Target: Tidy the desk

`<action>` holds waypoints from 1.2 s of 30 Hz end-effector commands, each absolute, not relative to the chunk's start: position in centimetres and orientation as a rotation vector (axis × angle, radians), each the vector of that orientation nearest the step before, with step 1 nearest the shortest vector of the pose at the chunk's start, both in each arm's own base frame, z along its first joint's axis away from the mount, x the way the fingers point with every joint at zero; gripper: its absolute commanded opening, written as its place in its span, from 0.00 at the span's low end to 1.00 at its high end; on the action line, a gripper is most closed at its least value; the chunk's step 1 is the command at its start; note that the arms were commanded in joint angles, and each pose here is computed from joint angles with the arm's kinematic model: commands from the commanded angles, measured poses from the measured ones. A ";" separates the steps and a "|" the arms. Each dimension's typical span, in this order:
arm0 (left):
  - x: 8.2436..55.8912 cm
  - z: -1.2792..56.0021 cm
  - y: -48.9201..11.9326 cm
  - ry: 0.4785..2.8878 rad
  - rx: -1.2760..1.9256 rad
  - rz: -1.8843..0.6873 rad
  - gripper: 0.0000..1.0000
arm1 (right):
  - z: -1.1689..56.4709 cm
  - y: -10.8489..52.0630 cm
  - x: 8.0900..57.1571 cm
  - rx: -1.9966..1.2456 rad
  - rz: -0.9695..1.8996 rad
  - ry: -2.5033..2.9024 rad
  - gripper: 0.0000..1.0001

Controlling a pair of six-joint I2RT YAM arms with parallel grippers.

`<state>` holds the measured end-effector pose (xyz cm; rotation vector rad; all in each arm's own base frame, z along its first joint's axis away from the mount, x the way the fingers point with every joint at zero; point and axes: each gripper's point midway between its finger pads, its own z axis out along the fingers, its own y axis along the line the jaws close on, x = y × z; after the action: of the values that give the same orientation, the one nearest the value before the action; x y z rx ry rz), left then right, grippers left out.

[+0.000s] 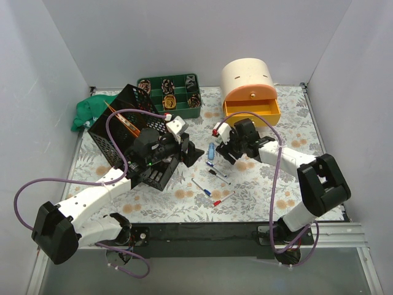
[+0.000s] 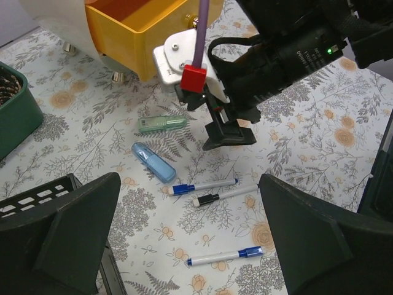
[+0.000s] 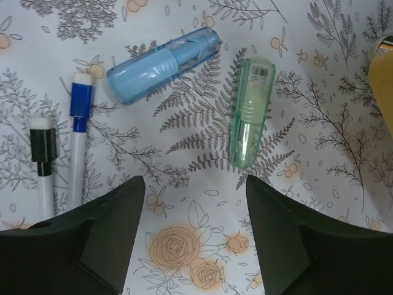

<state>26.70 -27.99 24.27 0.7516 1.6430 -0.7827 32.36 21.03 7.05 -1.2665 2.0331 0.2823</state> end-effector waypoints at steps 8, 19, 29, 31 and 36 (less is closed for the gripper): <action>26.6 26.8 -27.8 1.578 0.755 -0.764 0.98 | 6.5 21.8 37.6 -1.131 0.101 2.050 0.63; 26.6 26.6 -27.8 1.580 0.758 -0.764 0.98 | 4.8 21.6 37.9 -1.113 0.087 2.100 0.57; 26.7 26.6 -27.8 1.581 0.758 -0.755 0.98 | 3.3 21.2 38.2 -1.058 0.124 2.174 0.51; 26.7 26.6 -27.8 1.582 0.758 -0.755 0.98 | 3.2 21.1 38.1 -1.055 0.128 2.182 0.51; 26.7 26.4 -27.9 1.586 0.761 -0.757 0.98 | 2.8 21.7 37.7 -1.068 0.182 2.196 0.47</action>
<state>26.78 -27.85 24.30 0.7612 1.6361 -0.7663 37.37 20.79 2.84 -1.0783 2.1859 0.1230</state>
